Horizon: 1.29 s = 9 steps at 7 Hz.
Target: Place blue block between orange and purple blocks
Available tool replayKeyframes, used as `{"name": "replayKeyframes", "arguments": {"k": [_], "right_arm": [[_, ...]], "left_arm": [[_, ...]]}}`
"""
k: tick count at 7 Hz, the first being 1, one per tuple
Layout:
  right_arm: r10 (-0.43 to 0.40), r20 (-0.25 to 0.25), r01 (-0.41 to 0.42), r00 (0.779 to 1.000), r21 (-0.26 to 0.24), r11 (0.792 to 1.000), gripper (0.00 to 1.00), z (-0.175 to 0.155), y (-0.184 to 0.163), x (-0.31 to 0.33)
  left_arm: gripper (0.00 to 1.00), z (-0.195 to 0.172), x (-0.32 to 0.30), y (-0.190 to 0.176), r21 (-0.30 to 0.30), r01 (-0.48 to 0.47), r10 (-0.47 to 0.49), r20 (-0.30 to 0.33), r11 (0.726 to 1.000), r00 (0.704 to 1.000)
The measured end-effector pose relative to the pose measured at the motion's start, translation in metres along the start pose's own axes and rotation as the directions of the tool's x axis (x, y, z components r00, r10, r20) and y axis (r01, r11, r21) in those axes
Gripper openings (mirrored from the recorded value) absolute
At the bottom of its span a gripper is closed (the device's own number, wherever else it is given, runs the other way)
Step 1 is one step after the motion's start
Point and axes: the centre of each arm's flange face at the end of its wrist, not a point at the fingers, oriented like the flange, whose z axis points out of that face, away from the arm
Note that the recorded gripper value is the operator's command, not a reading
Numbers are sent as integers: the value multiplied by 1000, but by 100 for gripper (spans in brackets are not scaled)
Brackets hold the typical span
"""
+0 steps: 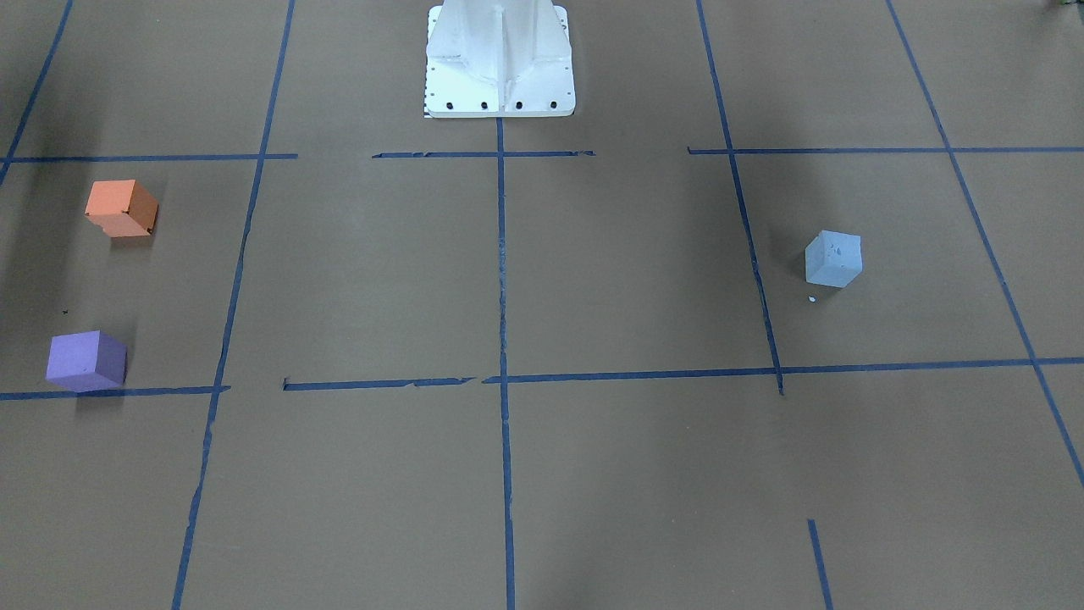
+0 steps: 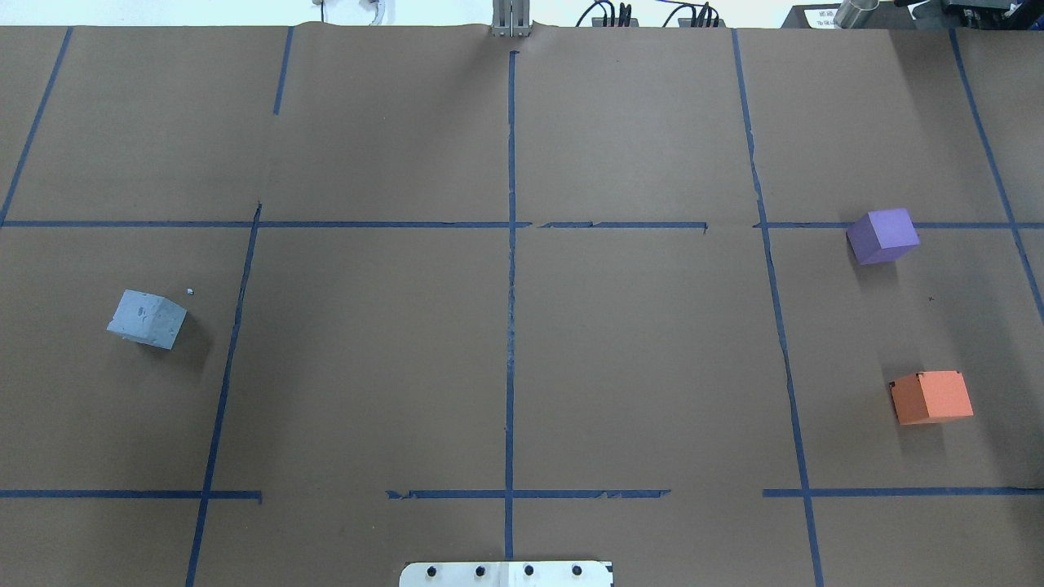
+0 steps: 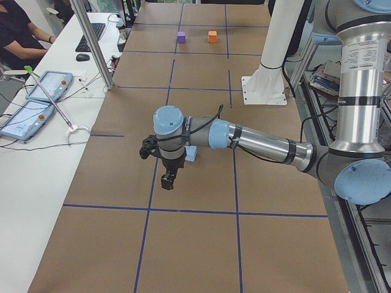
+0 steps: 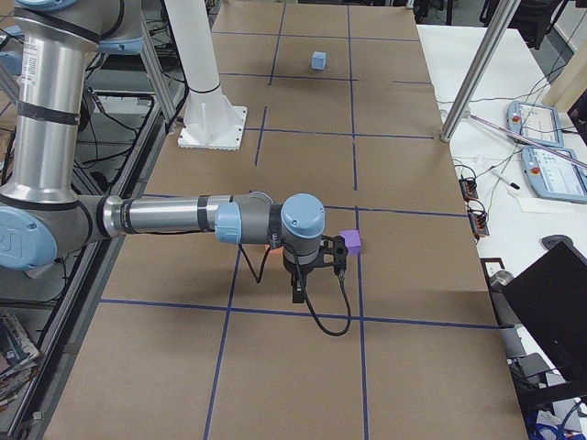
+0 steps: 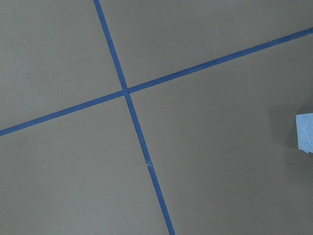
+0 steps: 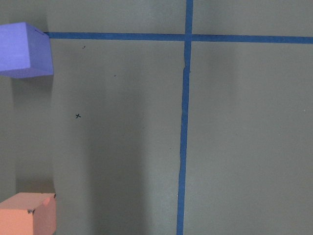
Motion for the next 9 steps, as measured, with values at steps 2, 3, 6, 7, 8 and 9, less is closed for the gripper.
{"name": "replayKeyframes", "arguments": {"k": [2,3,6,7,8,9], "right_arm": [[-3,19,3,1000,-1,1000,100,0,-1,-3],[-5,22,5,1000,-1,1000,100,1,-1,-4],[-7,24,7,1000,-4,1000,100,2,-2,-5],[-5,24,6,1000,-7,1000,100,3,-1,-5],[-4,24,4,1000,-10,1000,100,4,0,-4],[-3,25,3,1000,-13,1000,100,6,0,-4]], "left_arm": [[100,5,-1,-1,-9,-4,4,-1,1000,1000],[100,6,1,-2,-8,-14,14,-1,1000,1000],[100,6,4,0,-7,-23,23,-4,1000,1000],[100,4,6,0,-3,-27,27,-3,1000,1000],[100,3,10,-1,-1,-34,34,-5,999,999],[100,7,18,-4,-5,-48,48,-22,999,999]]}}
